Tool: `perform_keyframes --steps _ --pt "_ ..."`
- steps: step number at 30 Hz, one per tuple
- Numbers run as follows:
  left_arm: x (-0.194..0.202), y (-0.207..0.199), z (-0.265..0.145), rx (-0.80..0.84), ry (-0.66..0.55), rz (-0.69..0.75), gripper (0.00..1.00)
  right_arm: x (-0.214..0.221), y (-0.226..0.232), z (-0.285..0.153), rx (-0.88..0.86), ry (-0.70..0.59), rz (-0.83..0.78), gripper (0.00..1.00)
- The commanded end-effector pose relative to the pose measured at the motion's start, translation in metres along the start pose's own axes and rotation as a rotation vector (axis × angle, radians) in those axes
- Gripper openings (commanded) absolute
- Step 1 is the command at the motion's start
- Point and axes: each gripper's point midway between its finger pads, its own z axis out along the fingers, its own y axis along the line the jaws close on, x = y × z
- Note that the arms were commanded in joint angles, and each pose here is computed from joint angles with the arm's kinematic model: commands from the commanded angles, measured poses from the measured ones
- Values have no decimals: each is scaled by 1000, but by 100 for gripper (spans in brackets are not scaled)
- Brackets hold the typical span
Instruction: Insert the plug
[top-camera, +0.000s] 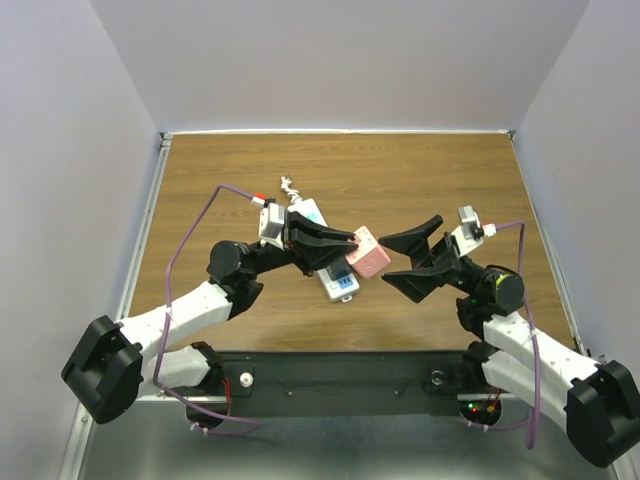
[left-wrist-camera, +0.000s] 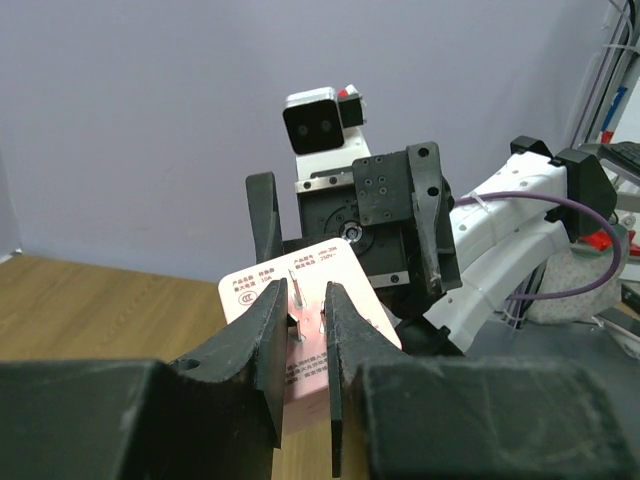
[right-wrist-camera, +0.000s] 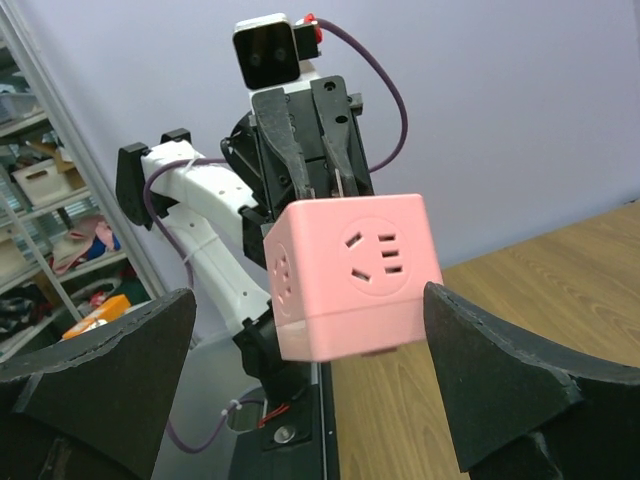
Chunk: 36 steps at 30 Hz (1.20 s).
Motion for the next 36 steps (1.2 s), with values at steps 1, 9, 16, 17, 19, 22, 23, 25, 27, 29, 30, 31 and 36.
perform_keyframes --steps 1,9,16,17,19,22,23,25,27,29,30,31,36 --pt "-89 -57 2 216 -335 255 0 -52 87 -7 -342 -227 -345 100" --pt "-99 -73 7 274 -361 257 0 -50 83 -6 -334 -221 -342 100" --pt "-104 -82 11 301 -374 259 0 -48 82 -7 -329 -221 -342 100" --pt "-103 -83 11 303 -373 260 0 -49 82 -7 -330 -224 -343 100" --pt "-103 -83 12 301 -373 264 0 -49 82 -8 -327 -229 -346 100" --pt "-104 -86 14 308 -384 267 0 -51 85 -8 -335 -231 -346 100" --pt "-105 -86 14 310 -388 270 0 -51 86 -8 -338 -230 -346 100" --pt "-107 -88 15 318 -395 277 0 -50 88 -9 -343 -226 -339 100" --pt "-109 -88 17 321 -398 281 0 -50 91 -10 -351 -227 -339 100" --pt "-109 -88 19 323 -400 282 0 -50 92 -11 -353 -228 -340 100" --pt "-109 -87 20 324 -401 283 0 -49 93 -12 -356 -226 -339 100" --pt "-109 -87 21 325 -403 284 0 -48 94 -12 -359 -223 -331 100" --pt "-105 -84 27 335 -387 280 0 -49 95 -14 -357 -234 -342 96"
